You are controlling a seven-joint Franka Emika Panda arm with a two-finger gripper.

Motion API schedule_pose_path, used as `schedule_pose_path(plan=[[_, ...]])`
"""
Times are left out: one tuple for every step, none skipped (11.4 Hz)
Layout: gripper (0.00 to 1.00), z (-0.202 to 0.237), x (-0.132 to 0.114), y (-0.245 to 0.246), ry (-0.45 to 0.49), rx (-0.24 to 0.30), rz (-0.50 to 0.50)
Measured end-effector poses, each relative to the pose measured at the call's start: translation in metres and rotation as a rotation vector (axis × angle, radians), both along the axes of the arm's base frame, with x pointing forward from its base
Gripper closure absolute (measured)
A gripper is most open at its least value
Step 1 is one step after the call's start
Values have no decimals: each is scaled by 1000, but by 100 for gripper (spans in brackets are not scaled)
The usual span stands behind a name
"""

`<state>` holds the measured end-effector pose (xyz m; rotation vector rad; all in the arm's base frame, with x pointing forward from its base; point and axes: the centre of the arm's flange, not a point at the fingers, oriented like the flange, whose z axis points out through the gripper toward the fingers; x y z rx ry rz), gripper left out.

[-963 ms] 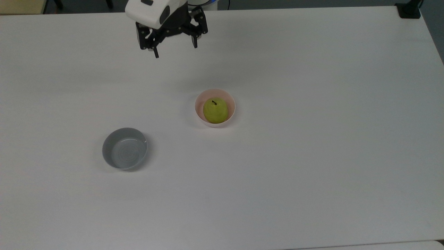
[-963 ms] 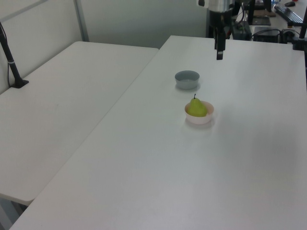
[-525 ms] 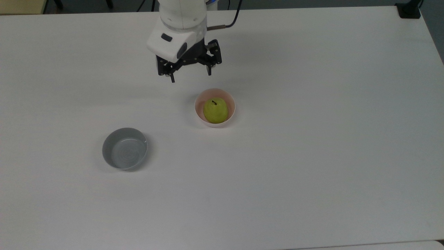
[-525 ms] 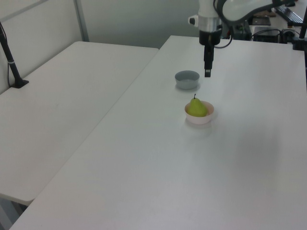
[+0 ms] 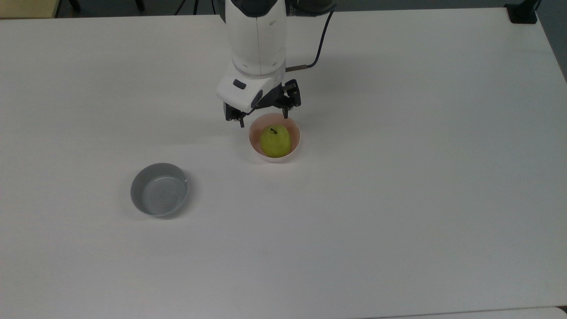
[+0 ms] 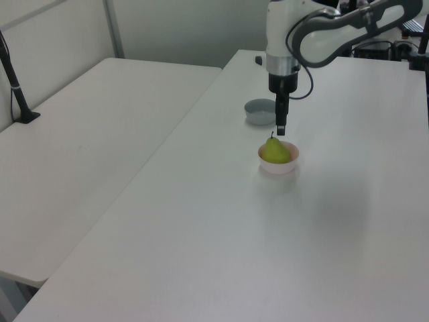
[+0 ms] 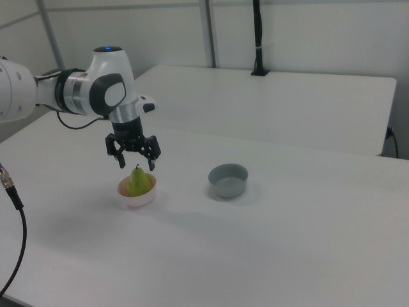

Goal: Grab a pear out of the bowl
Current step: 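Lower the gripper over the pear and close it around the pear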

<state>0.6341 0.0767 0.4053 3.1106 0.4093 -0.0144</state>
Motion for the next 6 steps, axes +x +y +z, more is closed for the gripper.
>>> schedule_pose_path(plan=[[0, -8, 2, 7, -5, 3, -2], [0, -17, 4, 16, -8, 8, 3], [0, -26, 5, 22, -4, 9, 3], [0, -34, 6, 24, 1, 9, 4], [0, -40, 8, 24, 3, 9, 4], [0, -43, 8, 24, 8, 8, 4]])
